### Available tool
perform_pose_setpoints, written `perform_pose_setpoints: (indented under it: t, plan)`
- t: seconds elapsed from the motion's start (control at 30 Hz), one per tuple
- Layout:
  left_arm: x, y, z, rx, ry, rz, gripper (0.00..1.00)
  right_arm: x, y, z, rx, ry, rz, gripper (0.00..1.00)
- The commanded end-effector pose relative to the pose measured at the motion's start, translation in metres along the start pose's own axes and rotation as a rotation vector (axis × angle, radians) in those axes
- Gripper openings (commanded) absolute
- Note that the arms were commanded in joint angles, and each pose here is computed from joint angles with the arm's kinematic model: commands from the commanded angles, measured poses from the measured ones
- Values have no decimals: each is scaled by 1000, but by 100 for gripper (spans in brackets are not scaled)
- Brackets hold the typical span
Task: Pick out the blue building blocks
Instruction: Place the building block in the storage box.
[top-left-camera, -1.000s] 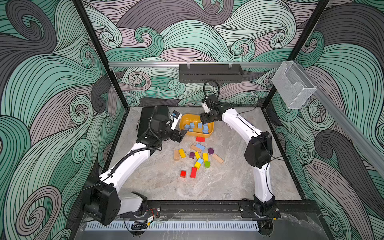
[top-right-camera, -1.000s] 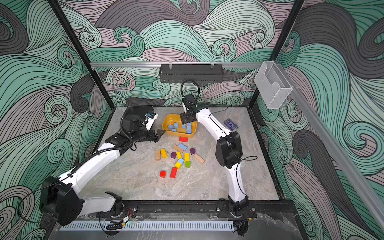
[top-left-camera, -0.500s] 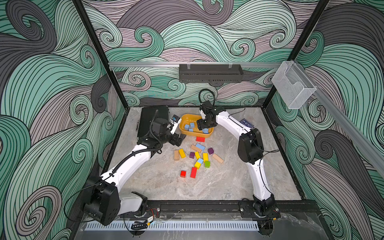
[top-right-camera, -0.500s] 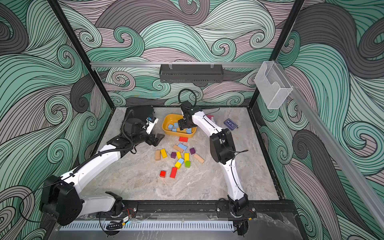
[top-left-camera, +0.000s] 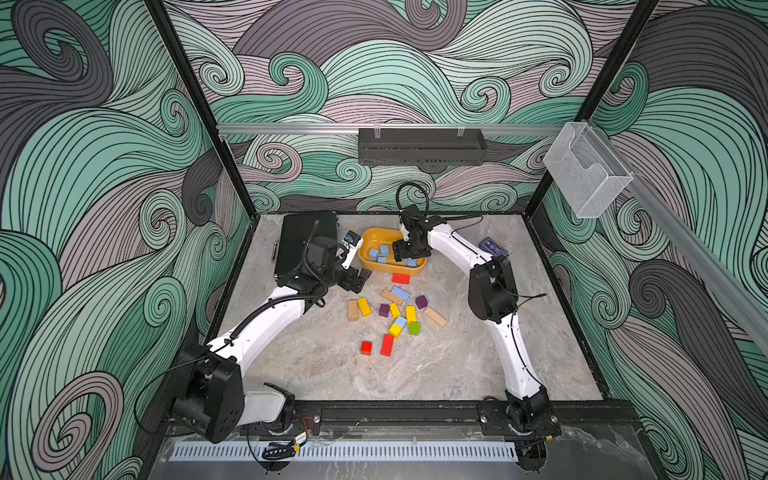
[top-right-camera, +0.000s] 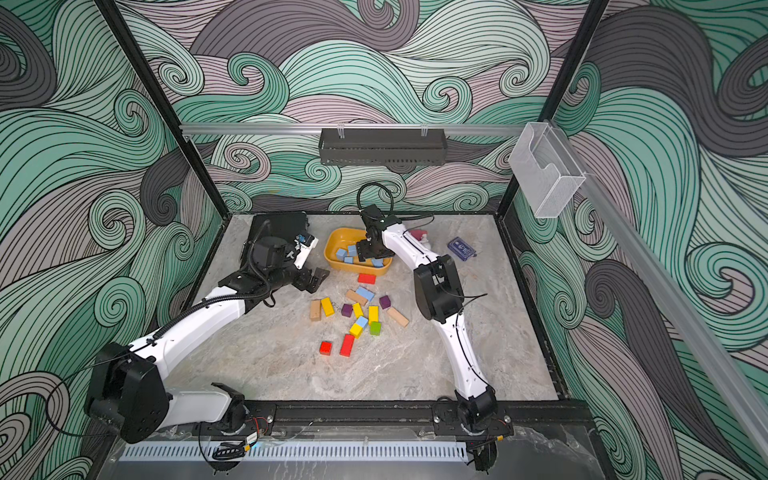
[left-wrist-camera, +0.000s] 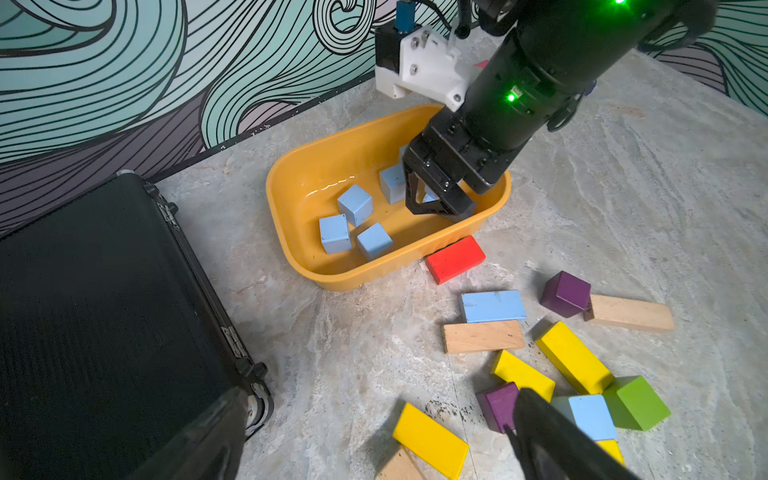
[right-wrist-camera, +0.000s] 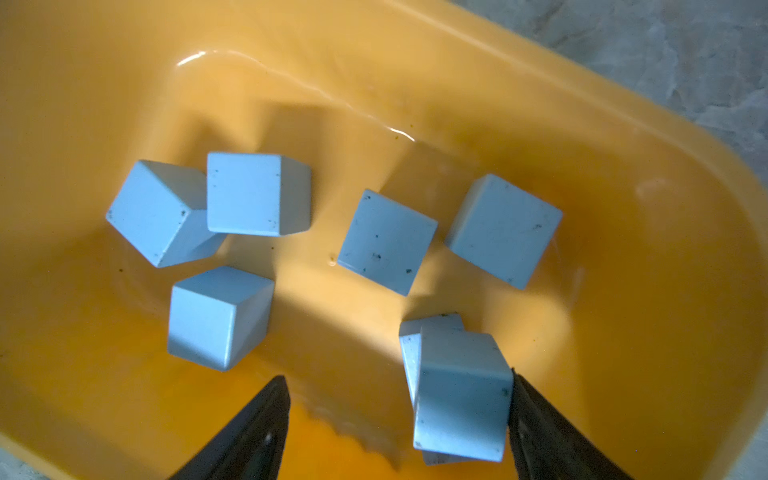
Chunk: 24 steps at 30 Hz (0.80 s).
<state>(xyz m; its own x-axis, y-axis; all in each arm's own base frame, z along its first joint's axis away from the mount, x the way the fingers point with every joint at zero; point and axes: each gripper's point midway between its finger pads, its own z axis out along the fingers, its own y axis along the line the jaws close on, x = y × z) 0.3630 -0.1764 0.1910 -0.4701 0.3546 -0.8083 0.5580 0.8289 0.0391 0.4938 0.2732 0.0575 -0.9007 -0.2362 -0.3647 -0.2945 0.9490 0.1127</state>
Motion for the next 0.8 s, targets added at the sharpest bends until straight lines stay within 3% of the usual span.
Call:
perform_pose_setpoints:
  t: [0.0,0.5,0.77]
  plan:
    - [-6,7,0,-22,-4,-3,99,0,10,5,-66,19,35,81]
    - [-4,8,8,-24,13,-2,99,-7,50,4,-296,48,86,82]
    - [-7,8,8,-23,8,-1,99,-11,53,-10,-309,28,67,83]
